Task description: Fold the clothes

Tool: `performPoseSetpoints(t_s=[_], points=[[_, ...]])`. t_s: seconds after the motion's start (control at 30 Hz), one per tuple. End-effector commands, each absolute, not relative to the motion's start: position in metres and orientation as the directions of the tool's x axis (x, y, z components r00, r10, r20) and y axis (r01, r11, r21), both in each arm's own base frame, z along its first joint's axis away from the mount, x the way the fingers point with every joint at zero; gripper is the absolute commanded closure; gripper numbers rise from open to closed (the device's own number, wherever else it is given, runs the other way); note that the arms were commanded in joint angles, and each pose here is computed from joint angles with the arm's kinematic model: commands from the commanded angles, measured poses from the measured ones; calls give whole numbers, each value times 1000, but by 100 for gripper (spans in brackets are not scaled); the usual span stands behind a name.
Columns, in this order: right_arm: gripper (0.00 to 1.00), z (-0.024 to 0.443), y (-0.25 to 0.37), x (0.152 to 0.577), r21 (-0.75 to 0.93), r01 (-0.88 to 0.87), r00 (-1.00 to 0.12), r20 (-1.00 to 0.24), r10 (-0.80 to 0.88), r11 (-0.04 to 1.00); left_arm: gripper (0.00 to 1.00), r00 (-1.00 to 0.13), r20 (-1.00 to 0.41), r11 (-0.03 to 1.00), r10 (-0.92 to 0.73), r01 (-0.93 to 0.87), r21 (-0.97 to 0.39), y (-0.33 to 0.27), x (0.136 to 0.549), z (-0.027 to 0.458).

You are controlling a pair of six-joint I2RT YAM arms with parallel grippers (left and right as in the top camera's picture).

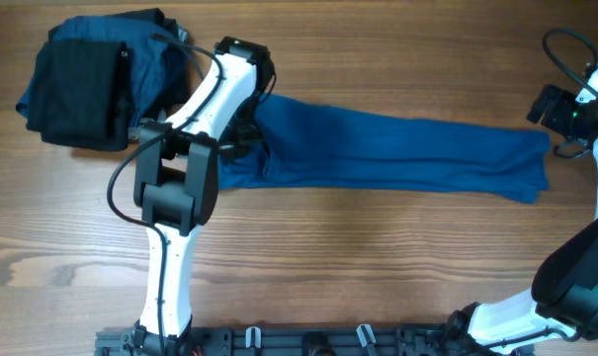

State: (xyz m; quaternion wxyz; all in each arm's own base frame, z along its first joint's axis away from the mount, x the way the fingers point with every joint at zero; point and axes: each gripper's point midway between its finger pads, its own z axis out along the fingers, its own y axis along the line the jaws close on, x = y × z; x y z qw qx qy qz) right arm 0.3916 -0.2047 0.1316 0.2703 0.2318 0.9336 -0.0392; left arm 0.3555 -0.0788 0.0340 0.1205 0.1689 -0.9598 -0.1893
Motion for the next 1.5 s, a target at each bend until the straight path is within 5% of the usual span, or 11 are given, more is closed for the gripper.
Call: performPoseSetpoints(t_s=[0.0,0.13,0.37,0.57,1.0,1.13,1.17,1.2,1.23,1.27,1.47], points=[[0,129,-209,391,41,466,-746,-519,418,884,96,-914,126,858,-386,-306,412,-60,364,42],[0,129,-209,391,41,467,-745,-519,418,884,96,-922,103,902,-373,-334,273,-80,371,63],[0,129,-209,391,41,466,-746,-519,418,884,96,-972,215,987,-97,-67,144,-129,351,65],[0,129,-209,391,41,466,-746,-519,418,884,96,-974,210,982,85,46,-182,-204,353,60],[0,129,-209,392,48,467,-742,-522,421,883,96,-987,122,973,106,78,-216,-219,371,31],[0,124,-166,391,288,456,-733,-415,539,842,96,-990,95,972,106,82,-221,-220,377,30],[5,126,-152,391,337,386,-765,-403,502,859,96,-991,88,972,105,84,-221,-221,379,29],[32,129,-131,392,398,263,-809,-406,425,879,96,-991,80,971,105,85,-222,-221,381,29],[80,130,-111,388,453,179,-839,-393,376,873,96,-992,67,970,106,88,-226,-223,384,29],[96,124,-104,381,473,200,-851,-350,391,858,96,-993,54,969,106,91,-231,-224,387,29],[96,93,-38,366,586,40,-911,-311,270,810,96,-994,-33,960,106,111,-257,-233,407,30]])
